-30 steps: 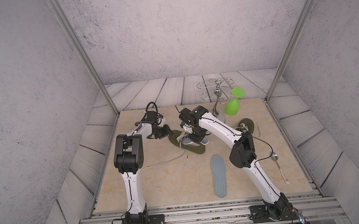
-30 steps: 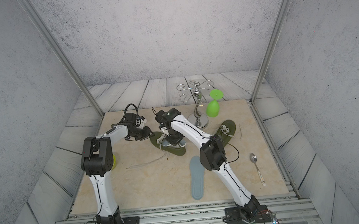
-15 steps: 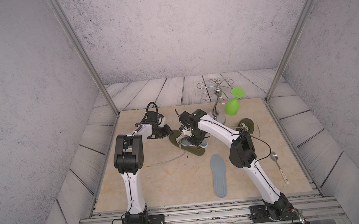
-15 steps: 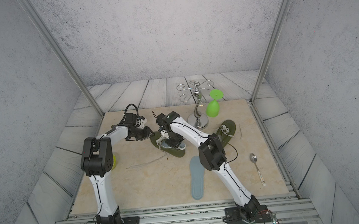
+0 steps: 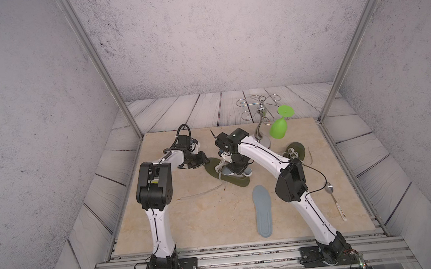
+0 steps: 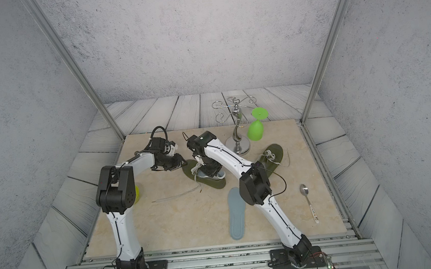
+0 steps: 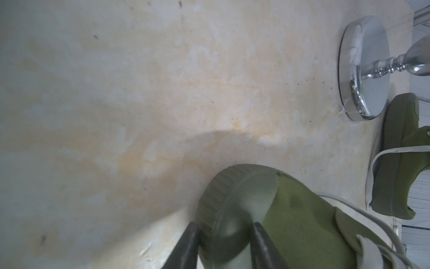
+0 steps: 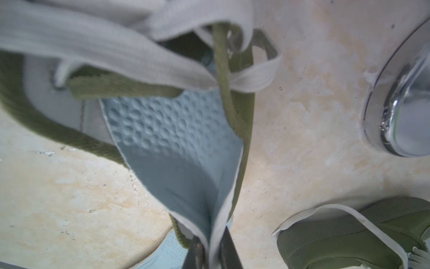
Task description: Insert the insole into the shoe
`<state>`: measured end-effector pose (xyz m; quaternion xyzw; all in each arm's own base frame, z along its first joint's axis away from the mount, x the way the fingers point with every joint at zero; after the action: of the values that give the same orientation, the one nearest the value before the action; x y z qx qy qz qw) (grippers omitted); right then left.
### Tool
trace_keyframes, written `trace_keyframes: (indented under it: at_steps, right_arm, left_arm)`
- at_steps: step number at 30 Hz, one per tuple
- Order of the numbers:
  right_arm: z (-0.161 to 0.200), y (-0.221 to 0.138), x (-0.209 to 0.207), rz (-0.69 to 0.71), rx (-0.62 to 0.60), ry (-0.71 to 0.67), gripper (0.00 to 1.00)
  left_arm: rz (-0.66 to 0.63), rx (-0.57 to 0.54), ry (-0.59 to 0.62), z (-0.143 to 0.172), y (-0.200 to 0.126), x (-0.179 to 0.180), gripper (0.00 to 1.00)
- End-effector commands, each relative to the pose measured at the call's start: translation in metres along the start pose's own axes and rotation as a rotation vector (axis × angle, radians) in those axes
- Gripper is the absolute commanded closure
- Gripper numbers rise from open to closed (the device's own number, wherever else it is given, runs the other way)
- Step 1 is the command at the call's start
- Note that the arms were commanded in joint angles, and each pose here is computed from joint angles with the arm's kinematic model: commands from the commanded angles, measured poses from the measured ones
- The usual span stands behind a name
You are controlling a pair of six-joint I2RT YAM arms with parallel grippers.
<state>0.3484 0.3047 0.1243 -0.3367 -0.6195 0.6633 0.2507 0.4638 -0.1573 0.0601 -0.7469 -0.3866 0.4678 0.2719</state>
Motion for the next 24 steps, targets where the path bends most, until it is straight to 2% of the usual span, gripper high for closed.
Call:
trace_keyframes:
  at_steps: [1,5,8,15,19,24]
  right_arm:
    - [0.006,0.006,0.001,0.036,0.046,-0.022,0.95]
    - [-0.008,0.004,0.008,0.035,0.000,-0.040,0.95]
    - [-0.020,0.006,0.016,-0.017,-0.051,-0.037,0.95]
    - [-0.034,0.013,0.037,-0.217,-0.131,0.011,0.96]
    - [-0.041,0.006,0.023,-0.236,-0.206,0.052,0.97]
    - [-0.047,-0.018,0.015,-0.209,-0.303,0.026,0.97]
  left_arm:
    - [0.024,0.055,-0.024,0.016,0.003,-0.009,0.61]
    - [0.032,0.053,-0.026,0.017,0.005,-0.013,0.61]
    - [0.035,0.057,-0.031,0.019,0.007,-0.014,0.61]
    - [0.033,0.063,-0.029,0.025,0.005,-0.014,0.61]
    - [0.039,0.057,-0.031,0.024,0.004,-0.015,0.61]
    - [0.045,0.051,-0.027,0.020,0.002,-0.018,0.61]
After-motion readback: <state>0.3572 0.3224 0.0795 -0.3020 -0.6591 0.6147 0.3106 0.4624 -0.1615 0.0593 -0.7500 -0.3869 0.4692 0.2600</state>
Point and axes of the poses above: each gripper's point midway between its finger pads, its own y axis out along the fingers, its own x axis along the line the jaws close on, z = x × y, the point moved 2 cm from there along -y, back along the fingers, and after that the axes turned 7 degrees about y, right-handed, at the moved point
